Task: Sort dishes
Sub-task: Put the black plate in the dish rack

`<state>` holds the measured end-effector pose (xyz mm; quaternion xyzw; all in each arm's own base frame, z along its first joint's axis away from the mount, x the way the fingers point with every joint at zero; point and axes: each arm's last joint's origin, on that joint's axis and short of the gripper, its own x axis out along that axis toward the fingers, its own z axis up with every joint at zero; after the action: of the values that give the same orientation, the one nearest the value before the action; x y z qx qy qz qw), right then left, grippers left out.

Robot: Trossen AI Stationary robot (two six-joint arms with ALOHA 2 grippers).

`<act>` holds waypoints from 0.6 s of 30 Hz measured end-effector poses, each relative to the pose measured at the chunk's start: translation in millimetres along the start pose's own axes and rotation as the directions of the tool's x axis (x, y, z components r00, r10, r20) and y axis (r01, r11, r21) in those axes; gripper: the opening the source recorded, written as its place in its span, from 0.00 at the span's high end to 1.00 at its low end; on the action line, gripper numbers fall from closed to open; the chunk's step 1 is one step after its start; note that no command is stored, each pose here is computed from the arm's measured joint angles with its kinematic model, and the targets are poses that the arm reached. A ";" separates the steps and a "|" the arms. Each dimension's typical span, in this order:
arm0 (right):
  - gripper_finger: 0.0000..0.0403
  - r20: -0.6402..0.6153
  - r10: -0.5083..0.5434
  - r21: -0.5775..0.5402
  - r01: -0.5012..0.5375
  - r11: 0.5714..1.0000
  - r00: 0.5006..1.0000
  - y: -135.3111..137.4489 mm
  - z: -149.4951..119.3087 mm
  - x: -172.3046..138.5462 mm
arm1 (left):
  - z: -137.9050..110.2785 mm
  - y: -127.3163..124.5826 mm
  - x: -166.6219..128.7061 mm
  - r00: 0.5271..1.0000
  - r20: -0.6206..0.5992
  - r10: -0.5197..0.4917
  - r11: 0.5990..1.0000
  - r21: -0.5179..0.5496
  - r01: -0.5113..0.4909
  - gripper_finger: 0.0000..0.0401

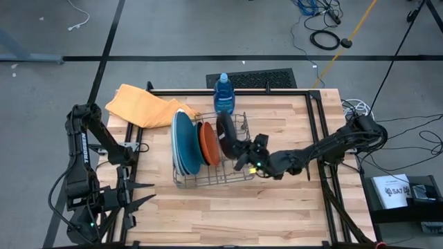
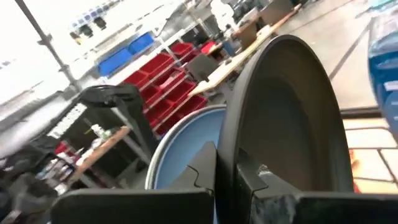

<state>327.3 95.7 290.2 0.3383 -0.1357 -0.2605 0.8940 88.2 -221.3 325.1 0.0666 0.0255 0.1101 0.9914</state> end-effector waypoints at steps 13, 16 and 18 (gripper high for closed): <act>0.98 -0.017 -0.128 -0.019 0.127 0.992 0.992 2.5 -49.5 27.3 | 0.6 -0.7 0.1 1.000 -0.003 -0.005 1.000 -0.013 0.005 0.66; 0.98 -0.010 -0.150 -0.008 0.150 0.989 0.989 -1.5 -55.8 29.2 | 0.6 -0.7 0.1 1.000 -0.003 -0.005 1.000 -0.013 0.005 0.66; 0.98 0.012 -0.182 -0.011 0.182 0.983 0.983 -4.7 -59.7 29.7 | 0.6 -0.7 0.1 1.000 -0.004 -0.005 1.000 -0.013 0.005 0.66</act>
<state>375.1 108.0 245.2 0.3426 -0.1073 -0.3438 0.8677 88.5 -222.1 325.6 0.0601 0.0268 0.1077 0.9920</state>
